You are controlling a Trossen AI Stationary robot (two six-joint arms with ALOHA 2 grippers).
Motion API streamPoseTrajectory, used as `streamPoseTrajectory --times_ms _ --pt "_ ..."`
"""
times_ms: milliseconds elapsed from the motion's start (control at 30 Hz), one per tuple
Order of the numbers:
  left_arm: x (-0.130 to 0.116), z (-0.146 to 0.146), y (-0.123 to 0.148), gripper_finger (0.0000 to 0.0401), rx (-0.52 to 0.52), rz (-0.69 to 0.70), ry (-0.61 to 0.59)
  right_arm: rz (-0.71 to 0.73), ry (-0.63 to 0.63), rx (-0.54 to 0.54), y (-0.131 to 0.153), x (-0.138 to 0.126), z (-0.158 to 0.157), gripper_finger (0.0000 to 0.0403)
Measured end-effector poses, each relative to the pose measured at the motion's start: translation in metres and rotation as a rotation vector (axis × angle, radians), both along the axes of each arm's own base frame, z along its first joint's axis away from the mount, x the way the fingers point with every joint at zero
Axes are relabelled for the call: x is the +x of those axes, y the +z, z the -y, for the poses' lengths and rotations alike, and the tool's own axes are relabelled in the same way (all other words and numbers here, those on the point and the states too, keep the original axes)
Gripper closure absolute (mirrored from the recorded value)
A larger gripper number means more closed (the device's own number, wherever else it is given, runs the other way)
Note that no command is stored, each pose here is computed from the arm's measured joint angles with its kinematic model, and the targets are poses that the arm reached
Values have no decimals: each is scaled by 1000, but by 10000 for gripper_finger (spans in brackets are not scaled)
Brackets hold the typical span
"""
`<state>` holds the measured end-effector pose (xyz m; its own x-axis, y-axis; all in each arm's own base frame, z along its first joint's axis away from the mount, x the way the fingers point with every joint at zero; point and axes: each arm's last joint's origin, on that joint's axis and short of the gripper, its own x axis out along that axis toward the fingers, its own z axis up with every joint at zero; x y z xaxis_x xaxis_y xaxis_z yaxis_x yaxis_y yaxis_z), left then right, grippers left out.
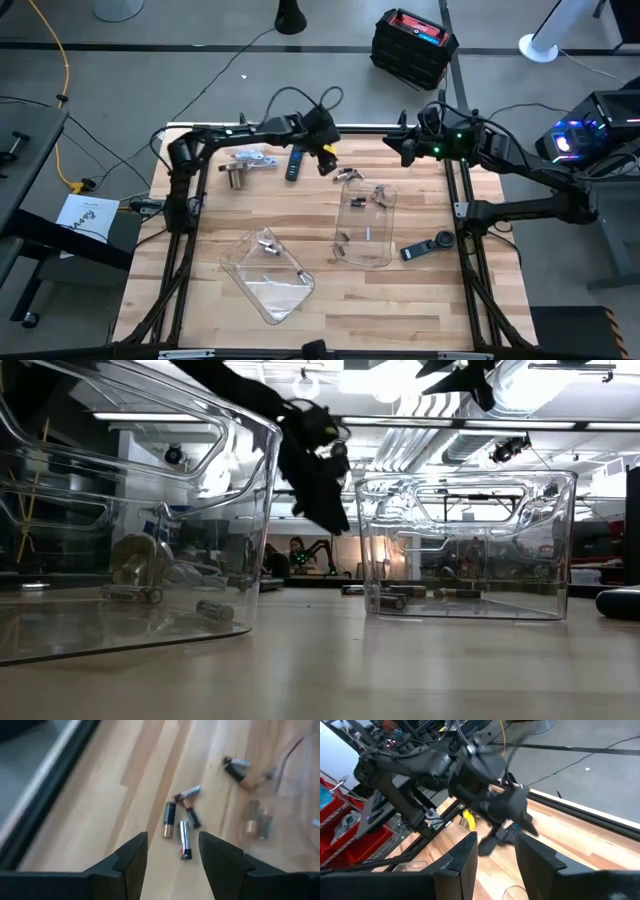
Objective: Sort batteries
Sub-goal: Put the black battery into the right transparent bin
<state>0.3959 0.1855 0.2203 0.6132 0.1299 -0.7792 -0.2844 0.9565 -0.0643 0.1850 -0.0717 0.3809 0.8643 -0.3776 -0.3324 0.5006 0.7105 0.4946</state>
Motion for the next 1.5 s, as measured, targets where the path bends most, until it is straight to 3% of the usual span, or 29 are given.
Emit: streamPoseTrajectory --times_ms 267,467,733,867,933,1033,1167,1233,1367,1500 --pt "42 -2 -26 231 -22 -24 12 -3 -25 13 -1 -2 4 277" --pt "67 -12 -42 231 71 -254 9 6 -40 53 -1 -2 4 277" --pt "80 -18 -49 231 134 -402 -43 14 -45 88 -2 -2 4 277" --pt "86 -13 -45 231 182 -417 -65 30 -58 121 -2 -2 4 277" --pt "88 -7 -46 231 152 -405 -72 32 -60 127 -2 -2 4 277" --pt "98 2 -36 231 133 -309 -54 34 -61 131 -2 -2 4 277" --pt "114 14 -18 231 192 -149 -61 47 -73 159 -2 -2 4 277" --pt "115 17 -21 231 203 -163 -47 53 -79 172 -2 -2 4 277" --pt "99 3 -33 231 190 -328 -19 54 -67 179 -2 -2 2 277" --pt "87 -23 -34 231 131 -326 73 50 -65 180 -3 0 2 277"
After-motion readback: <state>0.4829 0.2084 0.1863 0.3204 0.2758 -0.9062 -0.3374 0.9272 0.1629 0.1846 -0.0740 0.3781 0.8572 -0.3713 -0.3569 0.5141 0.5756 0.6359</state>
